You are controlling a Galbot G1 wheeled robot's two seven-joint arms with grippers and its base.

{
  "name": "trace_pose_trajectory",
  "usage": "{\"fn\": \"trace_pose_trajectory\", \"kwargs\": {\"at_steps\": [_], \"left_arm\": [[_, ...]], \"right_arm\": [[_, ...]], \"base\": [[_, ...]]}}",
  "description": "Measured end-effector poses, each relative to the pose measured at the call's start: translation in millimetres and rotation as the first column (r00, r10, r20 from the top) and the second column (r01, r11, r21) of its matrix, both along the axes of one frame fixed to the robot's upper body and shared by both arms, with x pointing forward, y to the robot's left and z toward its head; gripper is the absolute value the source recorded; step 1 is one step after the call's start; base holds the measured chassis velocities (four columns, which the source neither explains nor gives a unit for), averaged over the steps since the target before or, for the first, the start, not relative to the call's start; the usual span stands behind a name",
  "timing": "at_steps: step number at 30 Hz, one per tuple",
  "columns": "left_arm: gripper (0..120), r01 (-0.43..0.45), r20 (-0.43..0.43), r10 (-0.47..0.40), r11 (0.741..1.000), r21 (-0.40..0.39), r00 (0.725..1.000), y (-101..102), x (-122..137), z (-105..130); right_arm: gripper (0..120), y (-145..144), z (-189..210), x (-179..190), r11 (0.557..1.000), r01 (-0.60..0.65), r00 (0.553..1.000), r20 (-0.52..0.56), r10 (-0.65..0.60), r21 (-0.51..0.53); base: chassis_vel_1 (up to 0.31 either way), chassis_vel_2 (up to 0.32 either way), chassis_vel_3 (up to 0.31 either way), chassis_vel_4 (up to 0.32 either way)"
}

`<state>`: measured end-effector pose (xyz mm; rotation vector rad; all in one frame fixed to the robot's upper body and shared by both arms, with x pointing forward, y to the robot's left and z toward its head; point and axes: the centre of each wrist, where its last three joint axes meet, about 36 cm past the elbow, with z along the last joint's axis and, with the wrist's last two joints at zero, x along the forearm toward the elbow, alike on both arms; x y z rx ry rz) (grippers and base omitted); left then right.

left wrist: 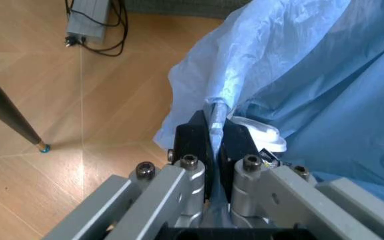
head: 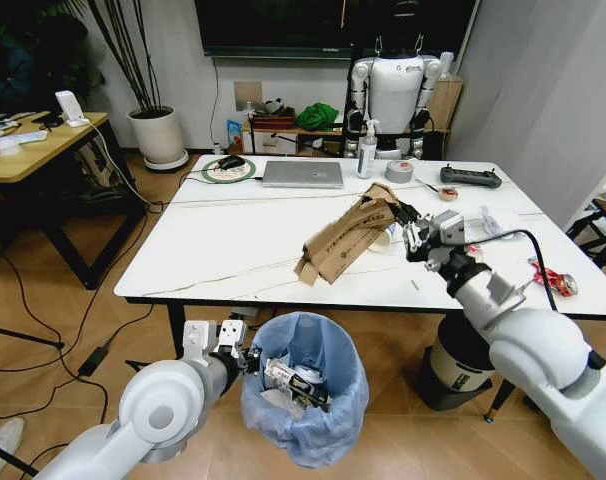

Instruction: Pick up the trash bin and place the trash from the table into it.

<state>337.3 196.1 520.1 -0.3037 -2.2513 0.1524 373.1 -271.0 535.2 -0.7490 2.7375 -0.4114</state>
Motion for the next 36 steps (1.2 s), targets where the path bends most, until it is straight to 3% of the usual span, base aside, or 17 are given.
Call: {"fn": "trace_pose_trajectory", "kwargs": {"at_steps": [4, 9, 21, 24, 36], "left_arm": [[0, -0.004, -0.001, 0.004, 1.0, 0.0, 1.0, -0.2, 0.1, -0.2], [0, -0.015, -0.003, 0.015, 1.0, -0.02, 1.0, -3.3, 2.4, -1.0], [0, -0.011, -0.002, 0.011, 1.0, -0.023, 1.0, -3.4, 1.7, 0.9], [0, -0.011, -0.003, 0.011, 1.0, -0.021, 1.0, -3.3, 1.5, 0.7], [0, -0.009, 0.002, 0.009, 1.0, -0.022, 1.0, -3.5, 1.7, 2.0]], "right_arm": [[1, 3.6, -13.3, -15.5, 0.999, -0.045, 0.999, 0.023, 0.045, -0.009], [1, 7.6, -44.7, -40.9, 0.989, -0.088, 0.994, 0.058, 0.096, -0.116], [1, 0.2, -75.1, -44.9, 0.949, -0.173, 0.973, 0.103, 0.206, -0.265], [7, 0.2, -74.0, -44.8, 0.94, -0.199, 0.967, 0.1, 0.235, -0.278], [53, 0.1, -69.4, -42.2, 0.943, -0.205, 0.967, 0.096, 0.236, -0.261]], "base": [[0.0, 0.0, 0.0, 0.0], [0.0, 0.0, 0.0, 0.0], [0.0, 0.0, 0.0, 0.0], [0.0, 0.0, 0.0, 0.0], [0.0, 0.0, 0.0, 0.0]]}}
